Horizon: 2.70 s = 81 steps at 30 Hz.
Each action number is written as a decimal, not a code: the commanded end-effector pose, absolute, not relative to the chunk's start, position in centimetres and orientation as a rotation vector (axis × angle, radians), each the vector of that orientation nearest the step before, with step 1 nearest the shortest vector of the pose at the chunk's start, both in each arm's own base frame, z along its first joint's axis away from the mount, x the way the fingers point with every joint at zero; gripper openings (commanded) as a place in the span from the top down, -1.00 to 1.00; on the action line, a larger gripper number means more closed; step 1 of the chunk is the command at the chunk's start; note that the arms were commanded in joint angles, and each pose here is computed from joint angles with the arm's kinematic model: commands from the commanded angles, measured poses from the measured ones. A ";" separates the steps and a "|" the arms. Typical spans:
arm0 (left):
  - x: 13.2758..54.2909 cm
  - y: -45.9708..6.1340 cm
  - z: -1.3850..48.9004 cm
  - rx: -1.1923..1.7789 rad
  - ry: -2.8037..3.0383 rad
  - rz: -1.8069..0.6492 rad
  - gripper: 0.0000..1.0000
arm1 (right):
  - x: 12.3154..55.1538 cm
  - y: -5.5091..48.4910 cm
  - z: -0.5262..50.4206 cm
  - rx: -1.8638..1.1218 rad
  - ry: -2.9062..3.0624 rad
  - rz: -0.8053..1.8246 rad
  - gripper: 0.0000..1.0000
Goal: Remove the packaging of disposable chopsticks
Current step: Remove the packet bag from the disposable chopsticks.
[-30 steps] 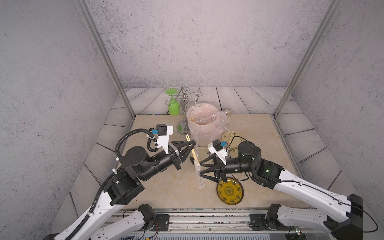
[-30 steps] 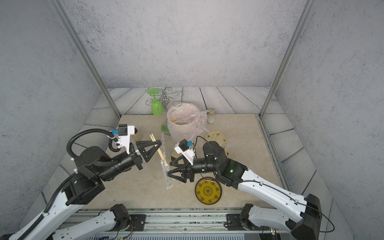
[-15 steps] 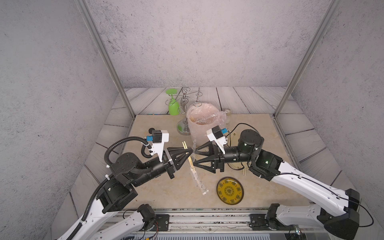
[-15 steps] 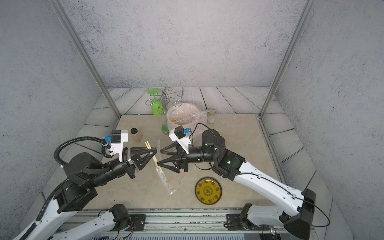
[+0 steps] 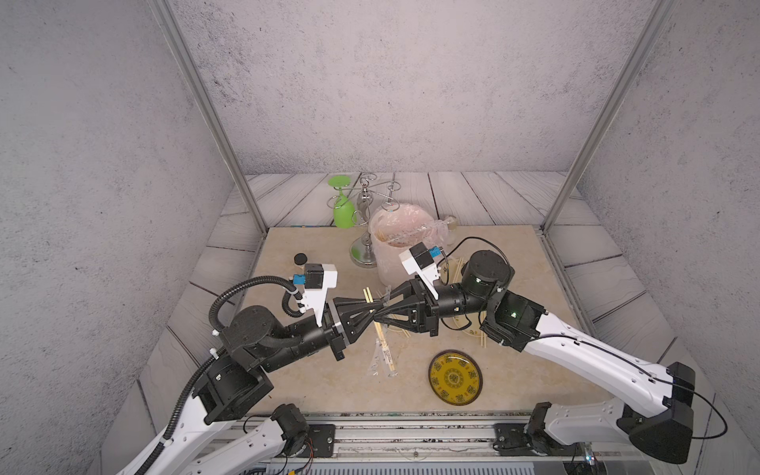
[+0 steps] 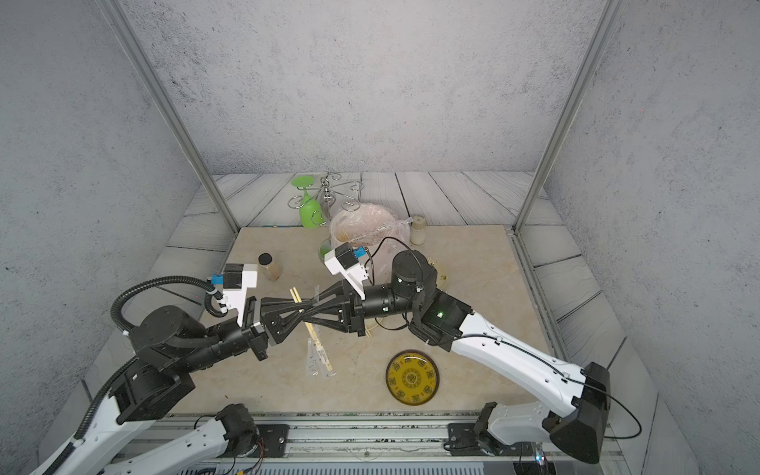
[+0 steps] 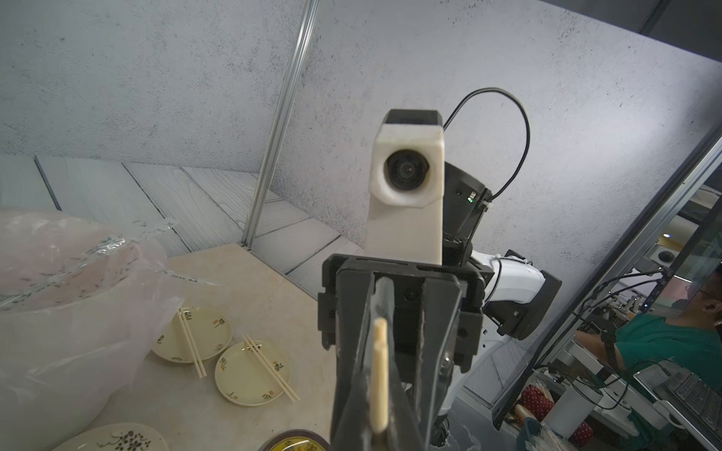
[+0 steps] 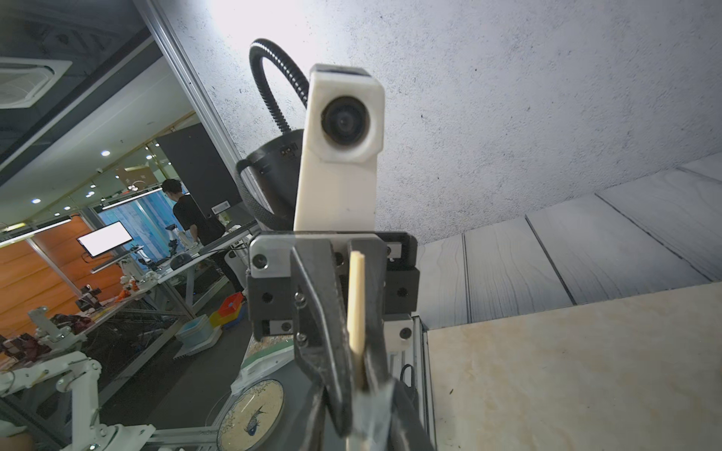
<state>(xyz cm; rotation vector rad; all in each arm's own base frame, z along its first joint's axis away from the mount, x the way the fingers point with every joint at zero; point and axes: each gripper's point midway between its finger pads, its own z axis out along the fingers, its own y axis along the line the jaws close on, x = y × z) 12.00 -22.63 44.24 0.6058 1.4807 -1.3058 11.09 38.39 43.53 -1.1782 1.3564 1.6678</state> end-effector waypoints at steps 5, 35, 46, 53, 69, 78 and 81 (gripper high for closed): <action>11.5 -21.6 45.4 0.601 1.418 -1.280 1.00 | 11.5 38.3 43.9 -1.155 1.364 1.639 0.81; 11.7 -19.8 45.7 0.477 1.368 -1.296 1.00 | 12.0 38.1 42.2 -1.102 1.432 1.635 0.52; 11.6 -19.9 45.0 0.478 1.376 -1.307 1.00 | 10.2 37.7 42.0 -1.178 1.382 1.730 0.00; 11.9 -20.3 45.2 0.482 1.379 -1.307 1.00 | 10.0 38.3 42.0 -1.216 1.368 1.761 0.27; 12.6 -20.6 44.5 0.473 1.411 -1.276 1.00 | 9.8 38.2 41.5 -1.227 1.373 1.760 1.00; 12.5 -17.4 47.0 0.374 1.294 -1.194 1.00 | 11.0 38.1 38.3 -1.206 1.494 1.627 1.00; 12.0 -15.8 49.1 0.354 1.219 -1.142 1.00 | 11.7 38.0 36.5 -1.213 1.551 1.556 1.00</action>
